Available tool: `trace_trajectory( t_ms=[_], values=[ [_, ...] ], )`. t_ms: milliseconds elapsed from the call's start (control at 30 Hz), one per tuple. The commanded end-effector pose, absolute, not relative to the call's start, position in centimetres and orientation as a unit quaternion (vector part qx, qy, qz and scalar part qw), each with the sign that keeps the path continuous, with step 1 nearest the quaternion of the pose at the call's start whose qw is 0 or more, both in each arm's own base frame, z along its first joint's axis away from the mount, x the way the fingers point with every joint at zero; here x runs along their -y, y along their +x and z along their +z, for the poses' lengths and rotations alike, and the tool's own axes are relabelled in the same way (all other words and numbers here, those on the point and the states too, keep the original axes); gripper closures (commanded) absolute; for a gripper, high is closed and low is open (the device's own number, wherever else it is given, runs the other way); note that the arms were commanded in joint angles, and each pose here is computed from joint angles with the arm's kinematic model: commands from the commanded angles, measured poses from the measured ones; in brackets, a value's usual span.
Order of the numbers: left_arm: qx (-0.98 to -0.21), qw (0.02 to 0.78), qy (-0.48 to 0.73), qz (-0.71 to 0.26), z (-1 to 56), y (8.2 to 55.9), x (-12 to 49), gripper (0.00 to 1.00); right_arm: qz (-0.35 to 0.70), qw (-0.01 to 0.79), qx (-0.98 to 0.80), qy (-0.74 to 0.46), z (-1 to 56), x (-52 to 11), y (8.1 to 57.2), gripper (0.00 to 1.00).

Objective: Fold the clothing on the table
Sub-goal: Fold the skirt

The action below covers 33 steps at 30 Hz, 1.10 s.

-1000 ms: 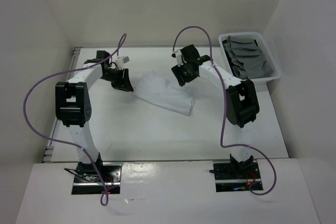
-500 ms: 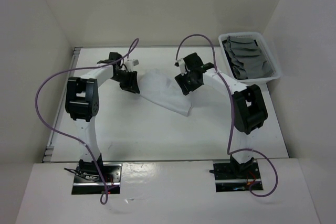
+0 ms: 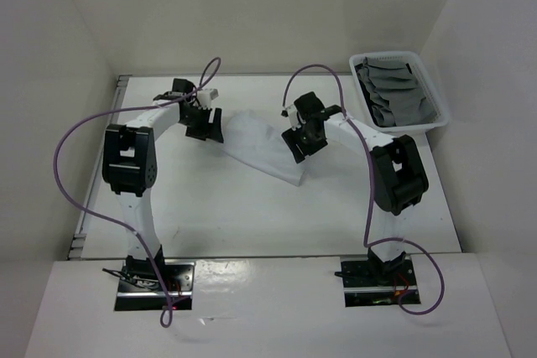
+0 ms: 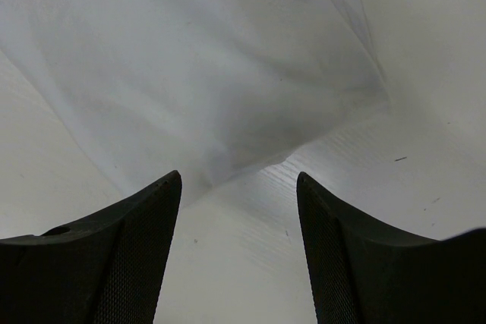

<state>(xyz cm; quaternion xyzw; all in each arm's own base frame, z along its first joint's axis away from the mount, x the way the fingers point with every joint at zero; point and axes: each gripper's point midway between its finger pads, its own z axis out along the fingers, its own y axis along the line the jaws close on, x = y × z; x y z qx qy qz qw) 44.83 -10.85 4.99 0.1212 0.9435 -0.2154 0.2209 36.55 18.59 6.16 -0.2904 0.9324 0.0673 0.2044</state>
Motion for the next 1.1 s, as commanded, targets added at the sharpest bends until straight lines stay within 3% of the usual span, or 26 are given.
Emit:
trace_trajectory(
  t_ms=[0, 267, 467, 600, 633, 733, 1067],
  values=[
    [-0.945, 0.222, 0.132, -0.202, 4.0, 45.7, 11.5, 0.19, 0.075, 0.184, -0.938, -0.284, 6.5, -18.1, 34.9, 0.32],
    [-0.956, 0.174, 0.158, -0.176, 1.4, 43.7, 13.6, 0.19, 0.071, 0.165, -0.943, -0.280, 5.1, -17.6, 34.6, 0.31],
    [-0.965, 0.146, 0.151, -0.159, 1.7, 41.7, 13.1, 0.25, 0.052, 0.181, -0.944, -0.272, 4.8, -17.1, 36.0, 0.31],
    [-0.970, 0.142, 0.147, -0.131, 2.1, 40.7, 11.9, 0.53, 0.048, 0.191, -0.944, -0.266, 4.9, -17.1, 37.4, 0.31],
    [-0.971, 0.137, 0.146, -0.131, 1.9, 40.4, 11.8, 0.73, 0.049, 0.197, -0.942, -0.266, 5.3, -17.2, 37.7, 0.31],
    [-0.973, 0.128, 0.145, -0.125, 2.2, 39.5, 11.5, 0.94, 0.044, 0.196, -0.944, -0.261, 5.0, -17.3, 38.2, 0.31],
    [-0.969, 0.105, 0.151, -0.165, 3.1, 37.6, 12.5, 1.00, 0.025, 0.191, -0.948, -0.253, 2.8, -17.5, 40.3, 0.31]
  ],
)
